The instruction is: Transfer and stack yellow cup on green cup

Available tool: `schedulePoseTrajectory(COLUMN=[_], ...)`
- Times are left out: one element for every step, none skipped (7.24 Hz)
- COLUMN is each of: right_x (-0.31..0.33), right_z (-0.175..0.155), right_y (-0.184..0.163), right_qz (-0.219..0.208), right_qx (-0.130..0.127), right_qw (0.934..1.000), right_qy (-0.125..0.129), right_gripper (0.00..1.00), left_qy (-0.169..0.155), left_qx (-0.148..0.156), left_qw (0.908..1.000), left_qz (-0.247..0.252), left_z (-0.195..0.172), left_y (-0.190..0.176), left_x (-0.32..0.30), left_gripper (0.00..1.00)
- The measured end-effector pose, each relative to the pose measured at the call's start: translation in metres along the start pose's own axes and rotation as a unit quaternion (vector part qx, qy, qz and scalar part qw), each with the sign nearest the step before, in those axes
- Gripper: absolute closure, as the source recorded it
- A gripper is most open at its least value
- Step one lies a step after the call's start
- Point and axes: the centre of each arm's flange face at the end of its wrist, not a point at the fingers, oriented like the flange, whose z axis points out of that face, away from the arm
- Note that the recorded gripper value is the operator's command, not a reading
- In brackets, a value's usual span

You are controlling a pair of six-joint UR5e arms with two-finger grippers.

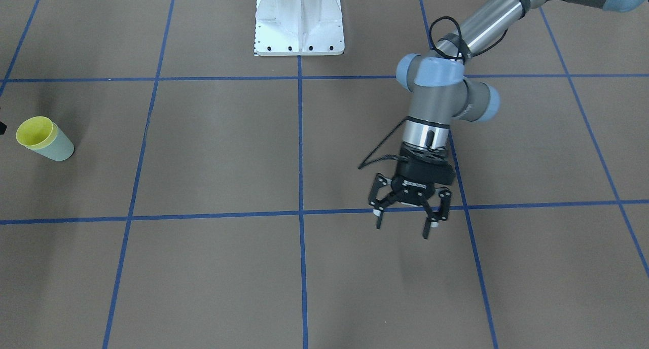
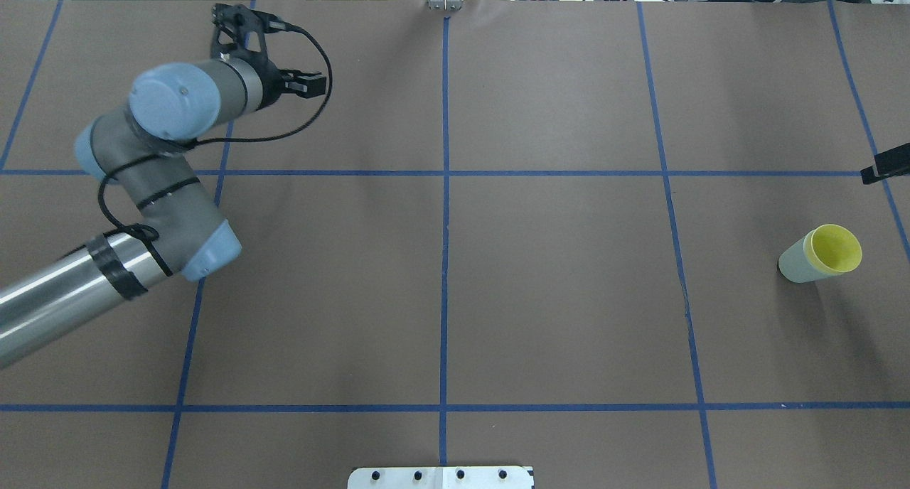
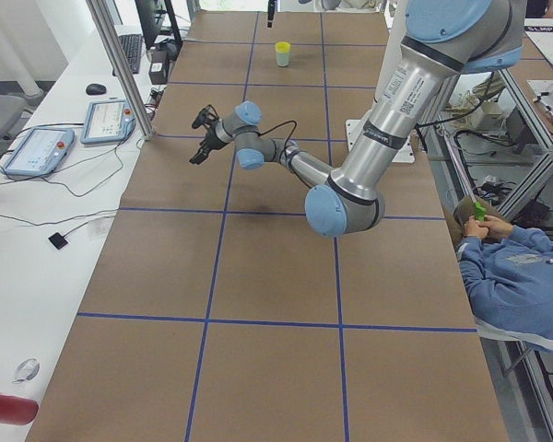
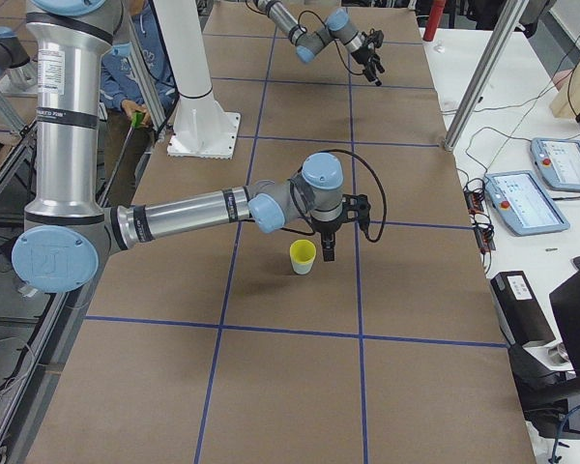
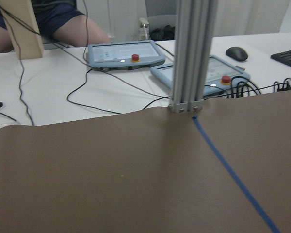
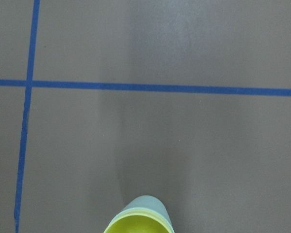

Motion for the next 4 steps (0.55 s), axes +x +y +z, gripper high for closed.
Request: schedulePoseTrajectory(right_x=[0.002, 0.008, 0.022, 0.040], right_z=[-0.006, -0.010, -0.011, -0.008], right_y=[-0.020, -0.041, -0.062, -0.078], right_qz=[0.005, 0.012, 0.019, 0.018], right_qx=[0.013, 0.023, 0.028, 0.027], right_qw=[0.9999, 0.9997, 0.9994, 0.9993], right_qy=[0.001, 0.003, 0.009, 0.015], right_gripper=[0.00, 0.00, 0.00, 0.00], left_qy=[-0.043, -0.075, -0.084, -0.065], left_qx=[-0.059, -0.115, -0.179, -0.240], left_qw=[0.9969, 0.9894, 0.9791, 0.9679], left_qz=[0.030, 0.048, 0.048, 0.034], left_z=[0.002, -0.002, -0.018, -0.045], left_y=[-0.014, -0.020, -0.037, -0.055], left_x=[-0.052, -0.096, -0.144, -0.188], left_gripper=[0.01, 0.01, 0.01, 0.01])
